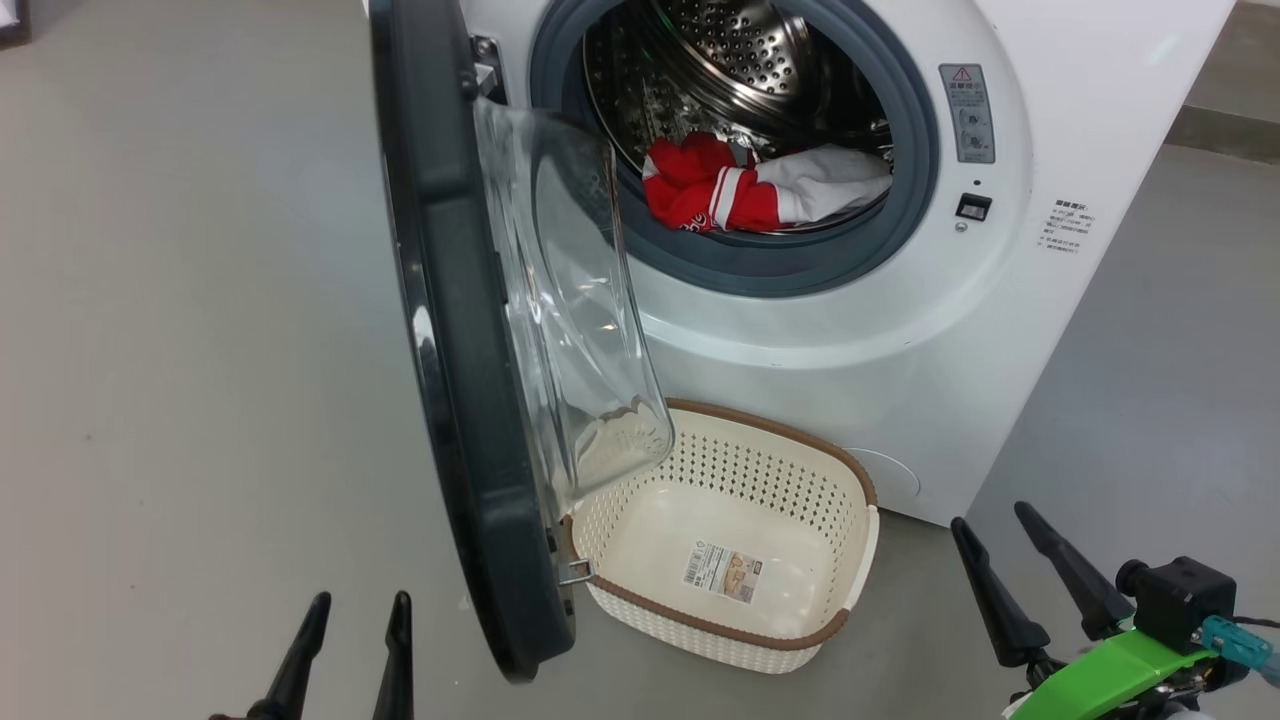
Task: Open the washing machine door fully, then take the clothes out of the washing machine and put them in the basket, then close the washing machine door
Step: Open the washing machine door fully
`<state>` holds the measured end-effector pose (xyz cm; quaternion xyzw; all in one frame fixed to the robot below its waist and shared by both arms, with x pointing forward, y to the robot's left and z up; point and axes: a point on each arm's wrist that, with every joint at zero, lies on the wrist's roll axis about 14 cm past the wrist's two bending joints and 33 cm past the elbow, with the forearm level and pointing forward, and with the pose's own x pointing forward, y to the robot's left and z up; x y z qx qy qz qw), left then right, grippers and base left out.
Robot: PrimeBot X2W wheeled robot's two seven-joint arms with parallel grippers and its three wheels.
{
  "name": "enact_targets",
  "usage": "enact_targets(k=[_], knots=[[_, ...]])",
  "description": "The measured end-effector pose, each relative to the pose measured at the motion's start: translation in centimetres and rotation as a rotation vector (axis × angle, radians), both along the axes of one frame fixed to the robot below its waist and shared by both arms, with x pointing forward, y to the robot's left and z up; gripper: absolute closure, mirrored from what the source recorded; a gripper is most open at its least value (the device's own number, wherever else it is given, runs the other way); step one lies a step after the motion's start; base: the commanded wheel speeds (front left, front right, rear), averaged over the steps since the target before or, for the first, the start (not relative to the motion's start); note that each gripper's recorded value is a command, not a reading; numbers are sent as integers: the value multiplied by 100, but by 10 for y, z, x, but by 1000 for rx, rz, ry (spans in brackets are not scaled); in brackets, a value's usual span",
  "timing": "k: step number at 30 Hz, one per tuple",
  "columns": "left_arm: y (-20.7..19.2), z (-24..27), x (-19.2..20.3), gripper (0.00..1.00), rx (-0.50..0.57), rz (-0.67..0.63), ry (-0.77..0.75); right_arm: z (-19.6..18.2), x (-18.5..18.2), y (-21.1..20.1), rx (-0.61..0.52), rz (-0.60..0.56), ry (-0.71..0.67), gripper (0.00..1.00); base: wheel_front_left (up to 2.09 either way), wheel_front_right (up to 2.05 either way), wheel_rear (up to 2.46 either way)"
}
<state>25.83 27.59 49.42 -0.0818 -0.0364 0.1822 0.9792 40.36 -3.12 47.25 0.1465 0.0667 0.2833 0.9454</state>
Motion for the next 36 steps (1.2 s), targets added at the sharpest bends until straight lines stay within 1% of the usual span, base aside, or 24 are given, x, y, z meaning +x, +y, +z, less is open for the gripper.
enact_targets(k=[5, 11, 21, 22, 23, 24, 27, 29, 33, 36], knots=[[0, 0, 0, 0, 0, 0, 1, 10, 2, -3, -19, -11, -54, 0, 0, 0, 0], [0, 0, 0, 0, 0, -1, 1, -7, -7, -4, -58, -8, -21, 0, 0, 0, 0], [-1, -1, 1, 0, 0, -5, 4, -8, -6, -7, -71, -18, -26, 0, 0, 0, 0], [-1, -1, 1, 51, -1, -5, 5, -8, -7, -7, -71, -19, -26, 0, 0, 0, 0], [-1, -2, 1, 87, -1, -4, 6, -8, -7, -7, -71, -19, -27, 0, 0, 0, 0], [0, -2, 1, 100, -1, 1, 6, -8, -7, -7, -71, -19, -27, 0, 0, 0, 0], [6, 4, 1, 100, 3, 27, -12, -7, -7, -7, -74, -18, -29, 0, 0, 0, 0], [15, 20, 2, 100, 12, 58, -60, -8, -6, -7, -74, -18, -29, 0, 0, 0, 0], [21, 80, 11, 100, 67, 75, -234, -8, -6, -7, -75, -18, -29, 0, 0, 0, 0], [8, 127, 15, 100, 116, 38, -373, -9, -6, -7, -75, -19, -27, 0, 0, 0, 0]])
